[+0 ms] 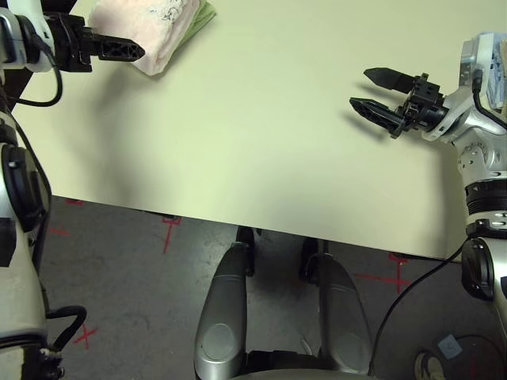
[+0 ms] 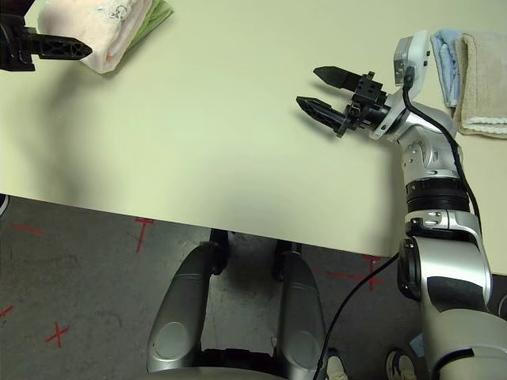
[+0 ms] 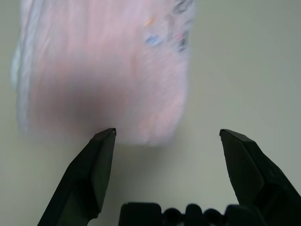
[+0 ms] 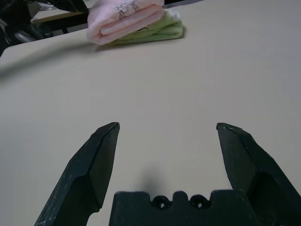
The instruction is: Fold the towel and set it aside.
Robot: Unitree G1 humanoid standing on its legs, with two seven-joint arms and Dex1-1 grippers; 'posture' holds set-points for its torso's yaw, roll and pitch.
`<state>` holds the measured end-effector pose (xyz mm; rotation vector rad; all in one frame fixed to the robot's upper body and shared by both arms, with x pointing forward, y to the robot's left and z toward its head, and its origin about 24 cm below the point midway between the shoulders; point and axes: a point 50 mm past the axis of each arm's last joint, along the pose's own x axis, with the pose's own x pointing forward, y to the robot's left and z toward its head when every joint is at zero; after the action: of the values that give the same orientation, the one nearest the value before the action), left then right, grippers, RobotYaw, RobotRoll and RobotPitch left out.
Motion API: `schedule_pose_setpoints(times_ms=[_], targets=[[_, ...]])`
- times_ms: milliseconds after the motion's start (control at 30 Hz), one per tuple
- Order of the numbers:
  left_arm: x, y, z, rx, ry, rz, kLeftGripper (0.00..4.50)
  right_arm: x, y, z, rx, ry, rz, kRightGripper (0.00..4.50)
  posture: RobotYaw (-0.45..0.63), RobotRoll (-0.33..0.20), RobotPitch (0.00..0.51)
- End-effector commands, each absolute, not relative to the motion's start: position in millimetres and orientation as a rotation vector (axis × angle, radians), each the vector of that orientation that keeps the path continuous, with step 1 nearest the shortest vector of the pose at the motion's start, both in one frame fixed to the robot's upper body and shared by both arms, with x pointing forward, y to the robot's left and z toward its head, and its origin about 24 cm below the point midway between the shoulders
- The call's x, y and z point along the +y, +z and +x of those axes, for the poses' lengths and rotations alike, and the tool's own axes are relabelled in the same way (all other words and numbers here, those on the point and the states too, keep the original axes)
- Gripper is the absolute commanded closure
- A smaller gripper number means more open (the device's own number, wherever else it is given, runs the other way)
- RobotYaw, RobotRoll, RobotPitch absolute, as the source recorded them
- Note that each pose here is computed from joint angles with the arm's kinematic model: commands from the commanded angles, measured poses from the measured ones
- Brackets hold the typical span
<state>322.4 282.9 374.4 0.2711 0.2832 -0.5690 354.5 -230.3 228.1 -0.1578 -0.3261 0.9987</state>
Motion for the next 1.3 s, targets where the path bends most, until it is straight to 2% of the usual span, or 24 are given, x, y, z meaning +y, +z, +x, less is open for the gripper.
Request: schedule_pose_setpoints(times_ms=[33,133,267,400,567,700,767,833,1033,1167,1300], targets=[[269.8,384.6,314.9,0.141,-0.644,0.313,0.03,-236.7,227.7,355.8,-0.352,0.936,-0.137,0.00,0.13,0.000,0.447],[248.8,382.9,330.4,-0.139,-0.608,0.343,0.03,-241.7,229.2,365.6,-0.390,0.733,-0.099,0.00,0.14,0.000,0.447],[233.9,356.9,356.5,-0.316,-0.445,0.297,0.03,-252.4,233.2,378.1,-0.464,0.372,-0.016,0.00,0.13,0.000,0.448],[215.7,336.8,379.5,-0.441,-0.301,0.225,0.03,-259.5,238.9,385.3,-0.513,0.123,0.057,0.00,0.11,0.000,0.449],[198.9,330.0,398.0,-0.578,-0.149,0.161,0.03,-261.2,245.0,391.9,-0.505,-0.016,0.018,0.00,0.09,0.000,0.447],[187.0,326.8,405.0,-0.657,-0.095,0.136,0.03,-262.4,244.0,395.1,-0.478,-0.073,-0.026,0.00,0.08,0.000,0.445],[182.0,322.3,406.6,-0.675,-0.107,0.129,0.03,-261.6,242.0,396.1,-0.470,-0.074,-0.024,0.00,0.07,0.000,0.443],[173.5,315.4,406.5,-0.695,-0.197,0.129,0.03,-258.9,238.1,397.6,-0.457,-0.058,-0.019,0.00,0.04,0.000,0.439],[157.3,300.4,405.2,-0.673,-0.449,0.110,0.03,-253.1,229.7,399.1,-0.435,-0.016,-0.010,0.00,0.04,0.000,0.430],[177.9,284.8,412.3,-0.556,-0.328,0.072,0.03,-254.3,231.0,395.6,-0.466,0.019,-0.040,0.00,0.04,0.000,0.431],[206.9,271.8,417.0,-0.427,-0.148,0.058,0.03,-256.9,239.7,388.3,-0.581,0.008,-0.075,0.00,0.04,0.000,0.432]])
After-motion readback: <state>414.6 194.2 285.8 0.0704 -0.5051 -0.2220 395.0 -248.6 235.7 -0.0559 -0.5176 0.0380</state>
